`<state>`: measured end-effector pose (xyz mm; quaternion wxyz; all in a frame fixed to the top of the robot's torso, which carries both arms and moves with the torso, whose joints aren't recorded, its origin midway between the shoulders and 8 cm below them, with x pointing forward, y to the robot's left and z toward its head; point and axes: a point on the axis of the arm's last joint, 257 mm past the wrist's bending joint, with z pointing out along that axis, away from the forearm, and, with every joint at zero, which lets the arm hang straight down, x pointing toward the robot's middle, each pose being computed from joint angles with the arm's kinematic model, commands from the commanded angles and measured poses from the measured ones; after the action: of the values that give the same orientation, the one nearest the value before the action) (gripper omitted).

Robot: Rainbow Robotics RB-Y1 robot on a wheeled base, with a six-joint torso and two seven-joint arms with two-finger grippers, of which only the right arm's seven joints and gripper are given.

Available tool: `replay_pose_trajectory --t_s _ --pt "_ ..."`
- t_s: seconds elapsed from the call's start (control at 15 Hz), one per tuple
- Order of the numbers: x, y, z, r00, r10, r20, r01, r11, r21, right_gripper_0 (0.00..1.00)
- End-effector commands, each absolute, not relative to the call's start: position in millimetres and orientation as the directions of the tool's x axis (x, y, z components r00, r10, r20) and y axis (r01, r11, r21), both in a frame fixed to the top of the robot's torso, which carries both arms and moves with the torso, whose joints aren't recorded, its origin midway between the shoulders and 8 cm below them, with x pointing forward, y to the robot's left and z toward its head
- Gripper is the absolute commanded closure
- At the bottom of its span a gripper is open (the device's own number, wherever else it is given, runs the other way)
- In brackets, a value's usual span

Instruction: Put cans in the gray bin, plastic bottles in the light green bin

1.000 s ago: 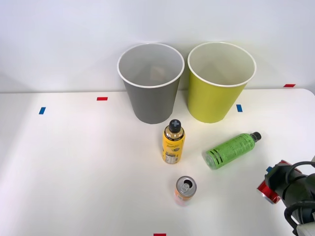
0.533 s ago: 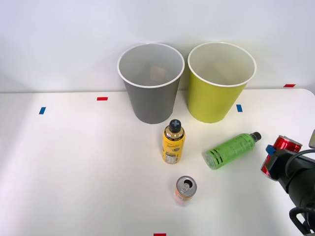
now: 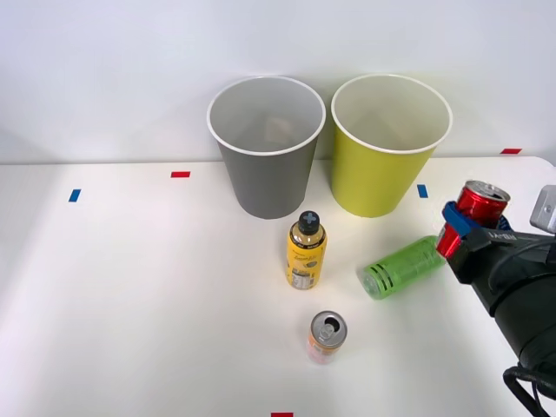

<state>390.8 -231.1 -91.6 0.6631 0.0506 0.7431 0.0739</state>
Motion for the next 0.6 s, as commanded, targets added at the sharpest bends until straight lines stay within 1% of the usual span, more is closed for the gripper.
replay_pose_trajectory --t_s 0.07,0.27,0.4,0.47,0.53,0.6 --pt "388 -202 -58 0.006 0.102 -0.995 -0.167 0.981 0.1 1.0" --pt "387 -176 -39 0.061 0.099 -0.993 -0.251 0.965 0.081 1.0" --pt "391 -148 -9 0.128 0.119 -0.985 -0.325 0.943 0.071 1.0" --pt "400 -132 6 0.166 0.121 -0.979 -0.36 0.931 0.054 1.0" --pt "414 -127 5 0.175 0.108 -0.979 -0.365 0.93 0.037 1.0" --pt "438 -117 5 0.185 0.091 -0.978 -0.373 0.928 0.016 1.0"
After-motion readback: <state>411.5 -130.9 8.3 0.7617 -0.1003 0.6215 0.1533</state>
